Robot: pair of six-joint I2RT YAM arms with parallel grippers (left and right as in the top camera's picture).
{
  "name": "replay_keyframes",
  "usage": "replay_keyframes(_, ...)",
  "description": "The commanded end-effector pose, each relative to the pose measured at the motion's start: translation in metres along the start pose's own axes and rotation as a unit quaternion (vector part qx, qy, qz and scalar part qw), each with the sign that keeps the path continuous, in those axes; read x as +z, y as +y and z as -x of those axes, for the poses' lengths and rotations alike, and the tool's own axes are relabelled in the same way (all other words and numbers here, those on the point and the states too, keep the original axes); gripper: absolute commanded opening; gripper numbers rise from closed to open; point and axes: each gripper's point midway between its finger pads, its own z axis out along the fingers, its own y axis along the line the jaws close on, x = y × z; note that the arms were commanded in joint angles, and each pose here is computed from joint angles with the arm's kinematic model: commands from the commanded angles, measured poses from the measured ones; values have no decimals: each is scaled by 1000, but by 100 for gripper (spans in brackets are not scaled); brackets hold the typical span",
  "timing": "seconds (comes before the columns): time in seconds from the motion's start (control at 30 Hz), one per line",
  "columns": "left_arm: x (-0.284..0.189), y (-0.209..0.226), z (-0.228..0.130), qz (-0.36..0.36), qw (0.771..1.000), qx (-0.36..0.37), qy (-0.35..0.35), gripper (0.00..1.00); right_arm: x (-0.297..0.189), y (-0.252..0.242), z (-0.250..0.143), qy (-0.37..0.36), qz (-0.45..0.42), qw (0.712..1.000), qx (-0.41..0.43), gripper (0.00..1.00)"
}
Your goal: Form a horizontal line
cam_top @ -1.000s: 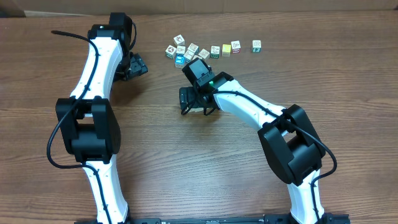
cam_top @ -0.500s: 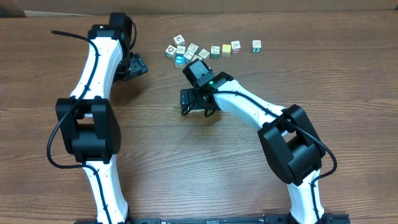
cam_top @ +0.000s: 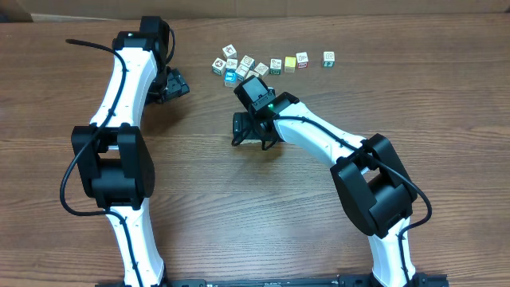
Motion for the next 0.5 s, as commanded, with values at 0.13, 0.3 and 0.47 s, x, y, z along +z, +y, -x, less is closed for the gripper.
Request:
replay_keyframes(0.13, -14, -1, 7, -7, 1000, 0, -19, 100, 5, -2, -5, 8, -2, 999, 52, 94)
replay_keyframes(0.3, -14, -1, 7, -7, 1000, 0, -19, 100, 5, -3, -5, 8, -3, 999, 52, 94)
replay_keyframes(0.47, -14, -1, 7, -7, 1000, 0, -19, 100, 5, -3, -6, 10, -3, 999, 52, 95)
